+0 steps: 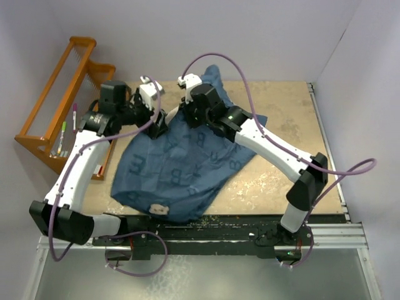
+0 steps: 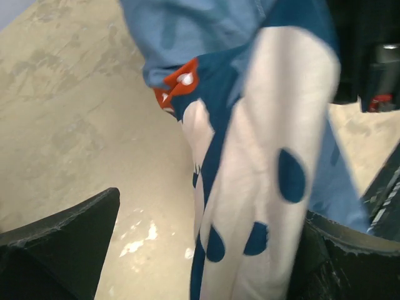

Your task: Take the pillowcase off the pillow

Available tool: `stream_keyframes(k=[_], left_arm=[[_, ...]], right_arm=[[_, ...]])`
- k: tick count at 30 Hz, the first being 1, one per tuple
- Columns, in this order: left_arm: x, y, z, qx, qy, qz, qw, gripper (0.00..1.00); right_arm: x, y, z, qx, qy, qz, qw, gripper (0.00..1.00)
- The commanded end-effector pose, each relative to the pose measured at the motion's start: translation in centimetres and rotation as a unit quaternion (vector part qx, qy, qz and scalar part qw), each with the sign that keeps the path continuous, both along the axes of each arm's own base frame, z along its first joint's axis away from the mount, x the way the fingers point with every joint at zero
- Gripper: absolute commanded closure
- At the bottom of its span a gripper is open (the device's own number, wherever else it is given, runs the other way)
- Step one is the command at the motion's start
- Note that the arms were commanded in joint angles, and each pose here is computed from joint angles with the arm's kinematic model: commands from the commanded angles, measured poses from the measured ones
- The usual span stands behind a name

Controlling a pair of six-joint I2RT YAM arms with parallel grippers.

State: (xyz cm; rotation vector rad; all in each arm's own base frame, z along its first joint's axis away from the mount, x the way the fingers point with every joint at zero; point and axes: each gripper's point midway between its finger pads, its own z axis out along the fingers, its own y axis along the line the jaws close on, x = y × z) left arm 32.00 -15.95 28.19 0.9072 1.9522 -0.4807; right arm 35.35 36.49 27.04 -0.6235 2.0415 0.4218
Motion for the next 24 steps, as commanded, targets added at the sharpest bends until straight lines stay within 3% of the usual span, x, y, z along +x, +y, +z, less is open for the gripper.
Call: stream_keyframes(k=[1,6,11,13,15,18,20,24], left_arm=[[-0.6,-2.0,4.1,-0.136,0.061,-0.057,0.987,0.05],[-1.0,-4.3,4.3,-0.188,0.126,-0.116,0.967,0.06],[-1.0,-6.1,2.7,-0.164,0.148,-0.14,0.965,0.1],[-0.9,-6.6,1.9,-0.145,0.143,-0.142,0.969,0.21],[-0.3,-6.4,1.4,-0.128,0.129,-0.135,0.974,0.44],[0.5,-5.4,1.6,-0.093,0.09,-0.131,0.983,0.83],[1.1,-4.4,2.3,-0.075,0.055,-0.125,0.988,0.99],[1.1,-3.3,4.5,-0.065,0.008,-0.129,0.989,1.0]], right_arm=[[-0.4,0.7,13.0,0.206,-0.098,-0.023,0.973,1.0],[-1.0,1.4,16.3,0.266,-0.116,-0.007,0.957,1.0],[-2.1,3.3,17.2,0.286,-0.118,0.049,0.95,1.0],[-2.6,4.0,17.5,0.289,-0.12,0.077,0.947,1.0],[-4.1,4.4,18.0,0.303,-0.11,0.113,0.94,0.98],[-4.7,2.3,18.7,0.326,-0.099,0.135,0.93,0.62],[-4.7,-0.6,19.1,0.346,-0.092,0.144,0.922,0.39],[-6.0,-7.5,18.9,0.368,-0.104,0.144,0.913,0.29]])
